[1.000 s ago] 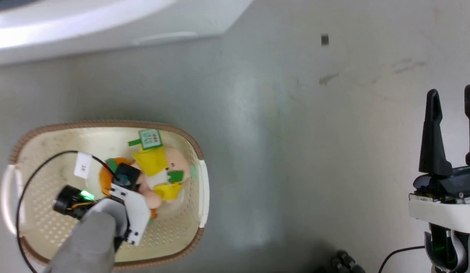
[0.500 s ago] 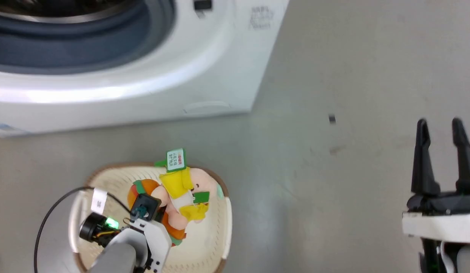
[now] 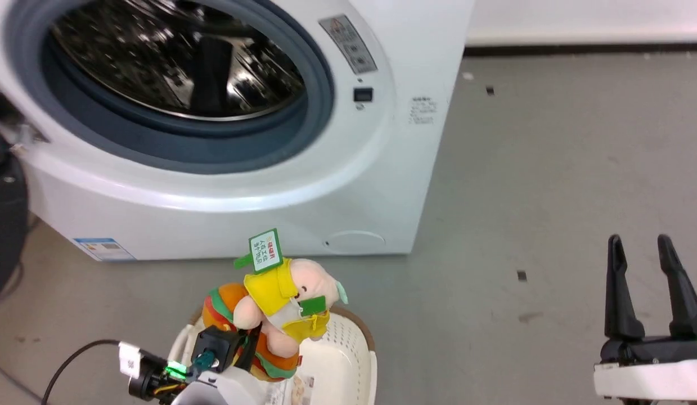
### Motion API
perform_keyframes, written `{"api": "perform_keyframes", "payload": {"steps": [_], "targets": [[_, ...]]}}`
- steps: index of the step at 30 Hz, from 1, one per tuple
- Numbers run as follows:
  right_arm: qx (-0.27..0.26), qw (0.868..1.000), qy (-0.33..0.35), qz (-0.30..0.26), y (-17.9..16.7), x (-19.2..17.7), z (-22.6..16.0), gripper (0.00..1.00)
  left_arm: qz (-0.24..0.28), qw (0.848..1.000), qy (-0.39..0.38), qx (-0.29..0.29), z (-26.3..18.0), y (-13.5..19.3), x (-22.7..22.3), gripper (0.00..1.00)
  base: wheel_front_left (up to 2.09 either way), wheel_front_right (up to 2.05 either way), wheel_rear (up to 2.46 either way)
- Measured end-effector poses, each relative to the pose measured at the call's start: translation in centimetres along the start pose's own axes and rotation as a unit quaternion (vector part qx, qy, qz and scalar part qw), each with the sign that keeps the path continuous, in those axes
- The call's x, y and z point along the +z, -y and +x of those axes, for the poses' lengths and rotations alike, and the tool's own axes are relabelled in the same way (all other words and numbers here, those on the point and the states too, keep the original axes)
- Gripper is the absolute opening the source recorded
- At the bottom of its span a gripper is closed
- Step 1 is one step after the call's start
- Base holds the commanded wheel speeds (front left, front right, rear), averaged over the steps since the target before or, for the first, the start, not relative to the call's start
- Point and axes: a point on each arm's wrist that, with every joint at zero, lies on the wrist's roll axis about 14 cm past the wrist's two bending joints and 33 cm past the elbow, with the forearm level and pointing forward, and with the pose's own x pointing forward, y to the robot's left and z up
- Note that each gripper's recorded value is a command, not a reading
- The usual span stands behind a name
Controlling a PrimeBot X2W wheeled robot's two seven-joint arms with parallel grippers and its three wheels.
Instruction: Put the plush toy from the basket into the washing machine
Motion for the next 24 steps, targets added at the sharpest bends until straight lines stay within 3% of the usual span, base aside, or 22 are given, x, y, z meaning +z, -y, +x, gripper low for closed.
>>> {"api": "perform_keyframes", "payload": {"steps": [4, 12, 24], "targets": [[0.017, 1.000, 0.010, 0.006, -1.2, 0.9, -0.7, 1.00, -0.020, 0.998, 0.058, 0.025, -2.2, -0.5, 2.8, 0.00, 0.00, 0.00, 0.00], [0.032, 0.999, 0.019, 0.012, -2.2, 1.5, -0.8, 1.00, -0.011, 0.986, 0.156, 0.062, -4.0, -2.6, 8.6, 0.00, 0.00, 0.00, 0.00], [0.012, 1.000, -0.009, 0.002, -0.8, -0.6, -0.2, 1.00, 0.031, 0.968, 0.233, 0.084, -1.0, -6.7, 15.3, 0.00, 0.00, 0.00, 0.00]]}}
